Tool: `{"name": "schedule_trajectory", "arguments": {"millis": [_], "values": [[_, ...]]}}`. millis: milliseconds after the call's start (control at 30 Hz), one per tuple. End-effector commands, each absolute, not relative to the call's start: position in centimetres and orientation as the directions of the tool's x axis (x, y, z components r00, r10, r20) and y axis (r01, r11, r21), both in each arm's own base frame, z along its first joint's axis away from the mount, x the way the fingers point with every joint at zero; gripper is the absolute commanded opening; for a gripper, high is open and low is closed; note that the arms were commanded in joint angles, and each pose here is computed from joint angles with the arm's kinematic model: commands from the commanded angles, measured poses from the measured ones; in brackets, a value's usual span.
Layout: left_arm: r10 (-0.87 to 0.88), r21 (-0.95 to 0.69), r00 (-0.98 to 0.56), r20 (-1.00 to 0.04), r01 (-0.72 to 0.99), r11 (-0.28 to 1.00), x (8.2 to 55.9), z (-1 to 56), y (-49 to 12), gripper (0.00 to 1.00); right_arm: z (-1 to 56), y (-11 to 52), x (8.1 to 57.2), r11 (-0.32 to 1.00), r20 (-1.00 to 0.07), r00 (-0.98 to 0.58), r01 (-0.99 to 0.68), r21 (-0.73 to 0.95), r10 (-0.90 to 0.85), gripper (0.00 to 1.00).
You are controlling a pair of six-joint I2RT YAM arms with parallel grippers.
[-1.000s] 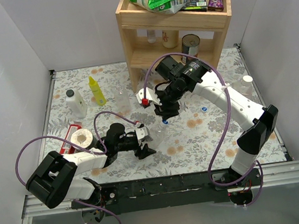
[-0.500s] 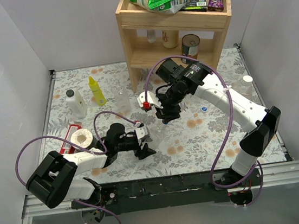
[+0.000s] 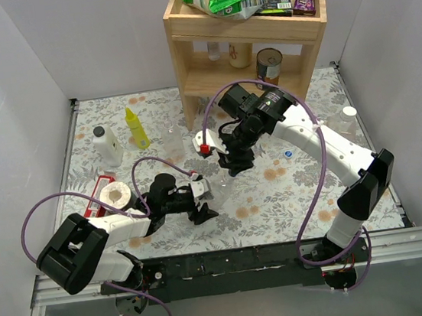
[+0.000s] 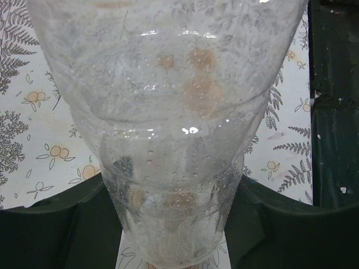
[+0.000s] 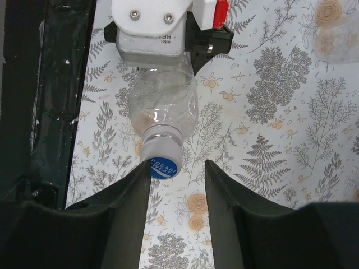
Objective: Screw on the bottle caps
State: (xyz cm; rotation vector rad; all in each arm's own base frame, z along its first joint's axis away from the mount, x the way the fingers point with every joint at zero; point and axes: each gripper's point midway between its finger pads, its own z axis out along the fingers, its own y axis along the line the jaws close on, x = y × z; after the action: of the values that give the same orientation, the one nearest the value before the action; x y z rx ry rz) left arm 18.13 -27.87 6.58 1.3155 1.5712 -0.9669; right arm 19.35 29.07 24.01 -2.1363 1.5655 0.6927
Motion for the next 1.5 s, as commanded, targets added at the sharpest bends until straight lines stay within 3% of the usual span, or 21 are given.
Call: {"name": "schedule_trajectory", "arguments": {"millis": [0, 300, 567, 833, 1467], "values": [[0.279, 0.08, 0.036, -0.96, 0.986, 0.147, 19.6, 9.3, -28.5, 0.0, 24.4, 29.9, 18.5, -0.305, -0.631, 0.228, -0.952, 0.013, -0.741, 0.5], [0.238, 0.124, 0.07, -0.969, 0.968, 0.218, 20.7, 10.5, -28.4, 0.0, 23.9, 30.0, 18.6, -0.299, -0.621, 0.217, -0.954, 0.029, -0.753, 0.49], [0.269, 0.053, -0.001, -0.963, 0.98, 0.194, 19.2, 8.9, -27.9, 0.0, 30.4, 30.0, 22.1, -0.204, -0.648, 0.279, -0.96, -0.191, -0.708, 0.54], [0.267, 0.041, -0.013, -0.964, 0.98, 0.196, 19.1, 9.2, -27.8, 0.0, 27.7, 28.9, 20.0, -0.221, -0.655, 0.228, -0.971, -0.095, -0.721, 0.52], [0.268, 0.093, 0.046, -0.962, 0.982, 0.164, 19.2, 9.7, -28.0, 0.0, 26.7, 30.4, 20.9, -0.213, -0.669, 0.201, -0.975, -0.064, -0.716, 0.5]]}}
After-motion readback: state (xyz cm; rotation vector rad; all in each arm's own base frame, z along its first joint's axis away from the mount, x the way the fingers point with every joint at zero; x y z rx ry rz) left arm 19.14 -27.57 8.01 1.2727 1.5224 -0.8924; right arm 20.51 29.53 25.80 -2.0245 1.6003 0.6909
